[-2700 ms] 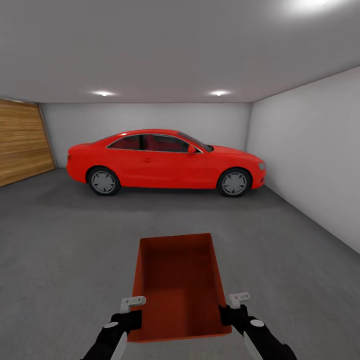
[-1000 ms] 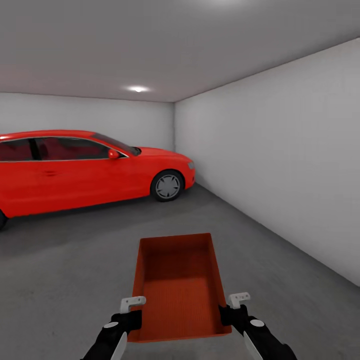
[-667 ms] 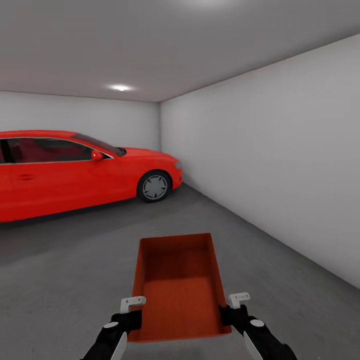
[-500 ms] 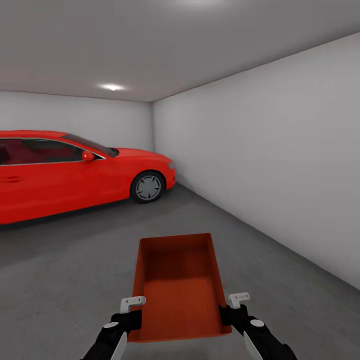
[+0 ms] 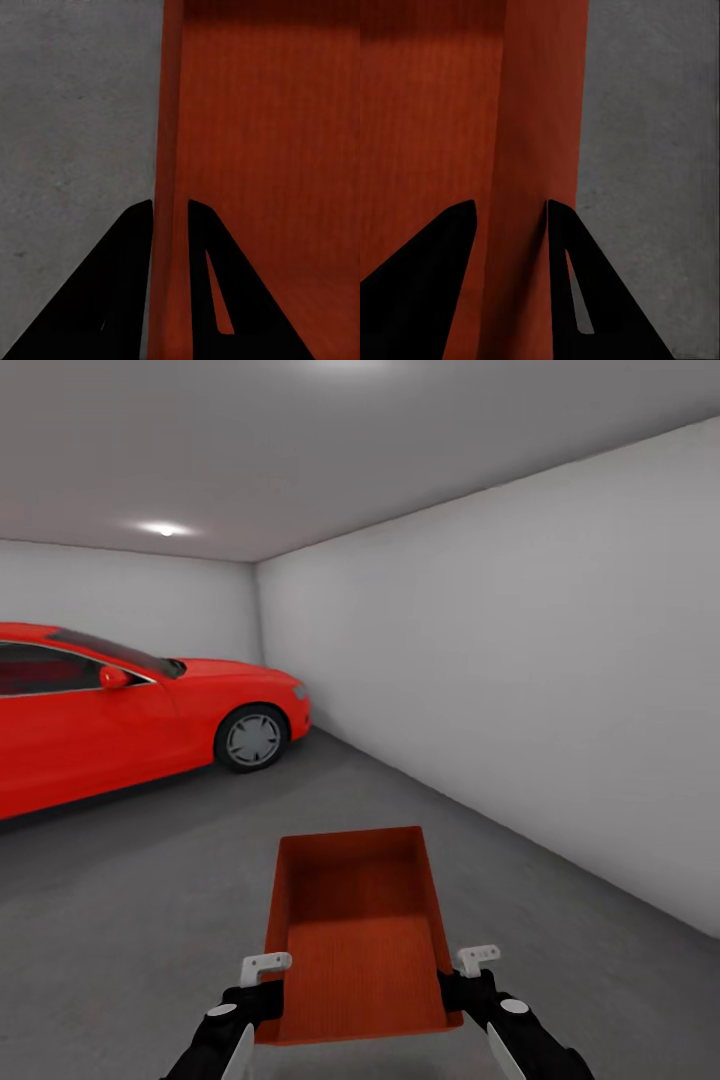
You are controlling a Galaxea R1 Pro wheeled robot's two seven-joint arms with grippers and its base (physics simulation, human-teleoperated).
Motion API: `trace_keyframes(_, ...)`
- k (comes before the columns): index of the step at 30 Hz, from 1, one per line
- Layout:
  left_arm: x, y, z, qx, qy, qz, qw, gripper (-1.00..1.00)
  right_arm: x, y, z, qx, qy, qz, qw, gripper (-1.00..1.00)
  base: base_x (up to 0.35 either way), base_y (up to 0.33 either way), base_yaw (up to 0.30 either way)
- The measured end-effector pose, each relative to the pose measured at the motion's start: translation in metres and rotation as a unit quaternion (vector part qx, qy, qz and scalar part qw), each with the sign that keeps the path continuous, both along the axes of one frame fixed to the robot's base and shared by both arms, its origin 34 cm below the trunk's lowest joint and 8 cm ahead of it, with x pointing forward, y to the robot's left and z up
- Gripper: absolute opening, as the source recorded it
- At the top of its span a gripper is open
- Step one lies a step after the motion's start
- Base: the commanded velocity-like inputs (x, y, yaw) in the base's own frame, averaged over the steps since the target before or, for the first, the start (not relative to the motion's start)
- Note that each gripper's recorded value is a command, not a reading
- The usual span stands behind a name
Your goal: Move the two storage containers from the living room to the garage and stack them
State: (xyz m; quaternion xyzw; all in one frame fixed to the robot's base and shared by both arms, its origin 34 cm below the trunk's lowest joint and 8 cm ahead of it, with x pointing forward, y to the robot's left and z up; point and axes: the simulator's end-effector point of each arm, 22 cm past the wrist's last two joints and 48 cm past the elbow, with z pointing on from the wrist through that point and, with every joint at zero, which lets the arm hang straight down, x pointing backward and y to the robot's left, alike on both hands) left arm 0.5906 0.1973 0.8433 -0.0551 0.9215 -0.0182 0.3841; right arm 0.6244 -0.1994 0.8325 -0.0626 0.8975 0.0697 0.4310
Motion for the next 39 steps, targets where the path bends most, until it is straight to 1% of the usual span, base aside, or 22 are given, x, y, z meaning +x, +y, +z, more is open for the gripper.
trace_keyframes(12,-0.001,0.0,-0.003,0.0,0.003,0.0,1.0,-1.0,-0.001,0.0,-0.003,0.0,0.003,0.0,1.0,-1.0,0.0,0.0,-0.266)
trace_keyframes(39,-0.006,0.0,-0.019,0.0,0.02,0.0,0.9998,-1.0,-0.007,0.0,-0.02,0.0,0.02,0.0,0.9998,-1.0,0.0,0.0,-0.199)
